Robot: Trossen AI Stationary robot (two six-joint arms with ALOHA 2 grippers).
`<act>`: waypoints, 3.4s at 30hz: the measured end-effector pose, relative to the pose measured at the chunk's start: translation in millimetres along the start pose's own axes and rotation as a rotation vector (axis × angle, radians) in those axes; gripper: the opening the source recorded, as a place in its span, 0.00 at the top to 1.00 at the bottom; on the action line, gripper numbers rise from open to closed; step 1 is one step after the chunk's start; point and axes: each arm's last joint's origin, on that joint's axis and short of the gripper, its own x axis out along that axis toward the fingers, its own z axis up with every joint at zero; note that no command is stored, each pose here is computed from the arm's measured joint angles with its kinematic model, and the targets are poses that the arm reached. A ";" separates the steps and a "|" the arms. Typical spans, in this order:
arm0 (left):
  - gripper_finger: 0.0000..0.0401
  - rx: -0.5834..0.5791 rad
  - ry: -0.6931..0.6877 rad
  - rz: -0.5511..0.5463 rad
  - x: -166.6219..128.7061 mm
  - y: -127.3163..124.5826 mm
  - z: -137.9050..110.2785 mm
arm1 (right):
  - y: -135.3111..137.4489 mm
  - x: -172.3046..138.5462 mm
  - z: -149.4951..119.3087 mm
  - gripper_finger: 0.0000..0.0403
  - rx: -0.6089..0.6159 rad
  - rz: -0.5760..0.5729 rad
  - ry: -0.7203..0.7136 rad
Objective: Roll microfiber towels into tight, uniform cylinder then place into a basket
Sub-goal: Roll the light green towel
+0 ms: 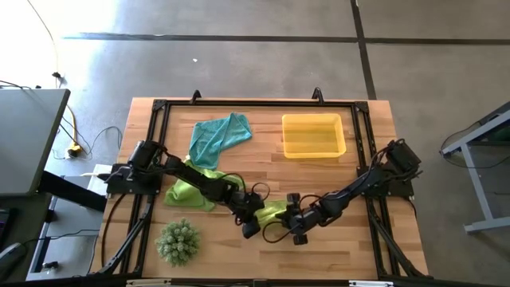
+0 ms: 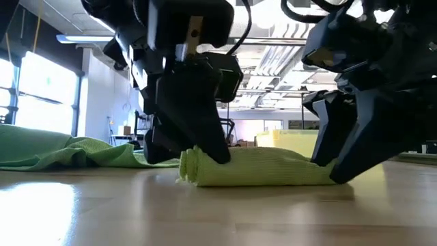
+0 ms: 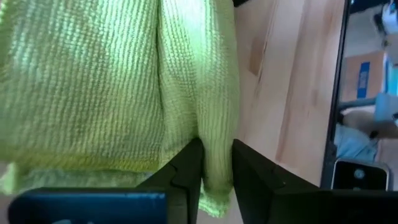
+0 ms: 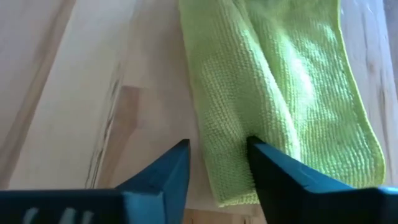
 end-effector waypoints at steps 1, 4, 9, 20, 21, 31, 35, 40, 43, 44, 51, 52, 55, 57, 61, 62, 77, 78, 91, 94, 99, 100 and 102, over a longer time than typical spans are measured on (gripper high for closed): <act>0.81 0.016 0.006 0.005 -2.0 0.6 0.6 | 0.0 0.0 -0.2 0.68 0.014 0.000 0.002; 0.78 0.053 0.029 0.033 -7.6 6.3 3.9 | -0.9 0.4 -0.5 0.76 0.049 -0.002 0.006; 0.77 0.063 0.059 0.082 -20.5 19.8 12.6 | -2.4 1.0 -1.2 0.92 0.125 0.004 0.018; 0.78 0.279 0.042 0.110 -54.1 9.7 17.8 | -8.3 2.5 3.0 0.99 0.262 0.182 0.069; 0.78 0.318 0.042 0.105 -55.8 3.9 14.7 | -9.1 2.9 4.4 0.99 0.267 0.218 0.073; 0.76 0.720 -0.097 0.126 -38.5 -55.9 -29.2 | -21.4 5.1 14.5 1.00 0.296 0.439 0.074; 0.70 0.817 -0.218 0.145 -28.3 -71.9 -38.6 | -27.2 6.2 17.2 1.00 0.311 0.463 0.066; 0.62 0.855 -0.239 0.178 -9.6 -68.4 -44.7 | -32.7 7.2 19.1 1.00 0.331 0.459 0.057; 0.59 0.868 -0.231 0.235 -0.4 -60.8 -46.4 | -34.5 7.4 20.0 1.00 0.341 0.455 0.052; 0.59 0.875 -0.226 0.262 1.3 -58.4 -47.1 | -34.5 7.4 20.2 1.00 0.351 0.455 0.052; 0.59 0.872 -0.203 0.400 11.3 -42.2 -47.3 | -34.5 7.4 20.9 1.00 0.356 0.455 0.047; 0.59 0.868 -0.187 0.399 12.4 -40.7 -48.3 | -34.5 7.4 21.1 1.00 0.355 0.453 0.044; 0.59 0.827 -0.166 0.378 16.5 -37.3 -49.1 | -34.5 7.3 21.4 1.00 0.355 0.452 0.041; 0.59 0.759 -0.167 0.372 18.3 -35.6 -49.4 | -34.6 7.4 21.6 0.99 0.363 0.448 0.041; 0.65 0.623 -0.163 0.368 19.1 -33.2 -50.7 | -34.9 5.7 22.8 0.94 0.370 0.444 0.032; 0.67 0.595 -0.159 0.372 18.9 -32.6 -51.2 | -35.1 4.2 23.6 0.93 0.358 0.443 0.025; 0.97 0.138 -0.019 0.169 17.1 -22.9 -42.4 | -16.3 -57.3 41.0 0.69 -0.048 0.333 -0.242; 0.96 0.114 -0.020 0.167 16.6 -21.3 -40.1 | -10.4 -58.4 39.2 0.69 -0.113 0.308 -0.254; 0.96 0.023 0.008 0.098 12.9 -5.6 -20.7 | 26.6 -26.3 11.7 0.69 -0.343 0.021 -0.211; 0.96 0.018 0.004 0.099 12.4 -4.1 -18.9 | 26.1 -18.9 9.5 0.69 -0.343 0.015 -0.196; 0.94 0.021 -0.019 0.093 12.6 -4.6 -16.7 | 19.5 -13.1 9.5 0.69 -0.324 -0.002 -0.175; 0.92 0.021 -0.025 0.091 12.6 -4.8 -16.2 | 17.6 -12.5 9.9 0.69 -0.320 -0.007 -0.170; 0.88 0.024 -0.037 0.087 12.6 -5.6 -15.4 | 12.9 -11.1 9.7 0.69 -0.314 -0.021 -0.151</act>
